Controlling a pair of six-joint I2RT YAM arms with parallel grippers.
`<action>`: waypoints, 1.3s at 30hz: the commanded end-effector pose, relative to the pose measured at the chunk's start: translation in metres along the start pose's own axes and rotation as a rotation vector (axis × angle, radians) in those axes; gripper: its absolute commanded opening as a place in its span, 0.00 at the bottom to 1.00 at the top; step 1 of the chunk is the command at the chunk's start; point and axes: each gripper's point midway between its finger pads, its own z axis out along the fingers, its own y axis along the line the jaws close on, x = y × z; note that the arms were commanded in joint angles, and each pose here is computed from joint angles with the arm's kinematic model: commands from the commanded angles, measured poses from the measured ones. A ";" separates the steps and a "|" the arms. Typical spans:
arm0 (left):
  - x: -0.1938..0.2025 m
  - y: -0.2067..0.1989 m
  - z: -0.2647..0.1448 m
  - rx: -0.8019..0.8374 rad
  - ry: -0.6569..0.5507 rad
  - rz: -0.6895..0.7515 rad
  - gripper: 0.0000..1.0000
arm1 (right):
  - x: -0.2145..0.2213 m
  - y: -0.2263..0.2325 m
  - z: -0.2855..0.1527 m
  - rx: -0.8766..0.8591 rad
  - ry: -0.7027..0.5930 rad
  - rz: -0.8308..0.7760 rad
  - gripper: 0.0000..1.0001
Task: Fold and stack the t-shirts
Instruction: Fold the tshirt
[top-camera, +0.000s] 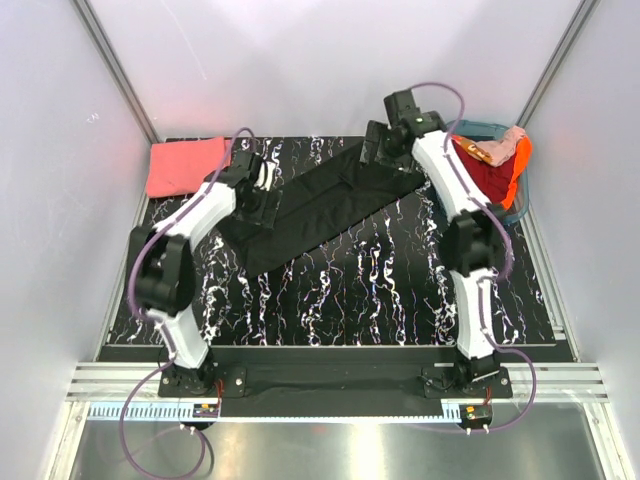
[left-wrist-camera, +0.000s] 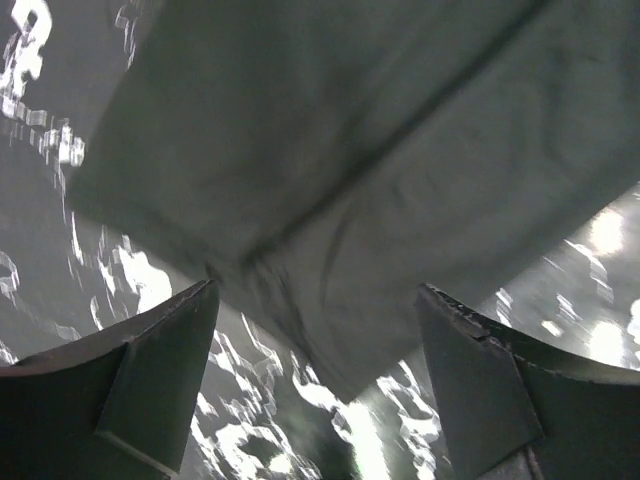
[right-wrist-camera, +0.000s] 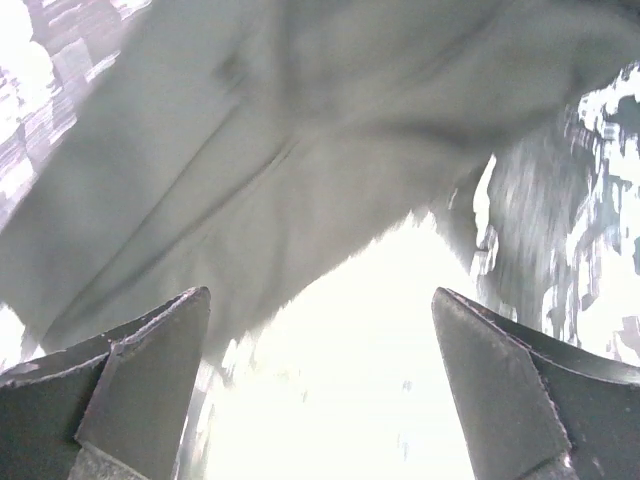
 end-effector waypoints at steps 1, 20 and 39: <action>-0.017 0.010 0.026 -0.010 0.011 0.117 0.83 | 0.015 0.027 -0.107 -0.118 -0.019 -0.091 1.00; 0.061 0.001 0.076 0.021 0.279 0.004 0.80 | 0.133 -0.015 -0.225 -0.263 0.037 -0.051 1.00; 0.138 -0.188 -0.016 0.327 0.396 -0.264 0.76 | 0.156 -0.033 -0.181 -0.173 0.093 0.033 1.00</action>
